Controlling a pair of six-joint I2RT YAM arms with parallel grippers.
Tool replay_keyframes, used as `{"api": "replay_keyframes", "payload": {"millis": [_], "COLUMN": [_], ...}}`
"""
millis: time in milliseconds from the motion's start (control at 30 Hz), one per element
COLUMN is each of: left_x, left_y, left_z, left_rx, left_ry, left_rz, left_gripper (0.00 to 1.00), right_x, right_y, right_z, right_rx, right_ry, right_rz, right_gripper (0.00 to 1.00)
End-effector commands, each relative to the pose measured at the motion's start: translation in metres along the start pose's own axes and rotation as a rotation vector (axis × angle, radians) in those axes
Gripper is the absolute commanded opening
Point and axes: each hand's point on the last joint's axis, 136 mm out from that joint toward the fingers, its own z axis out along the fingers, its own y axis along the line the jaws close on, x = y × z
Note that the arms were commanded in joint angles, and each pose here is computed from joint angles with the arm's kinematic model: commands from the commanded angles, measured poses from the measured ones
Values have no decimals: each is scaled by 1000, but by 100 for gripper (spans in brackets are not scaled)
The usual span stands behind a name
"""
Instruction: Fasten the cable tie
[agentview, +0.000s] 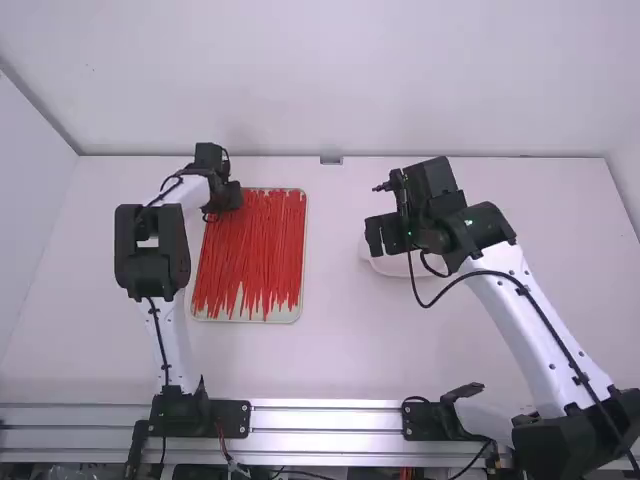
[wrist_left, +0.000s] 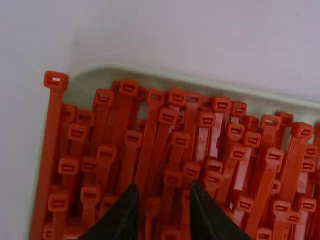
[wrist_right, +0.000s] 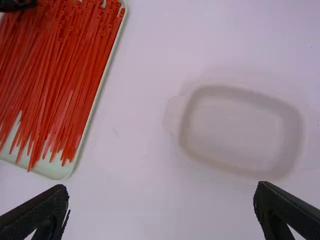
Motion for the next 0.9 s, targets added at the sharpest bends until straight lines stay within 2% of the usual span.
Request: {"api": "replay_keyframes", "payload": {"millis": [0,867], "left_x": [10,17], "left_y": [4,14], "left_z": [7,10], "left_rx": [-15,-23], "left_ry": [27,42], "left_rz": [-4,-44], "left_gripper": [27,12], "right_x": [-9,-10], "right_y": [-1,-2], "right_z": [-10,-10], "right_rx": [5,12], "right_ry": [-33,-38], "right_rz": [2,2], "right_gripper": [99,99]}}
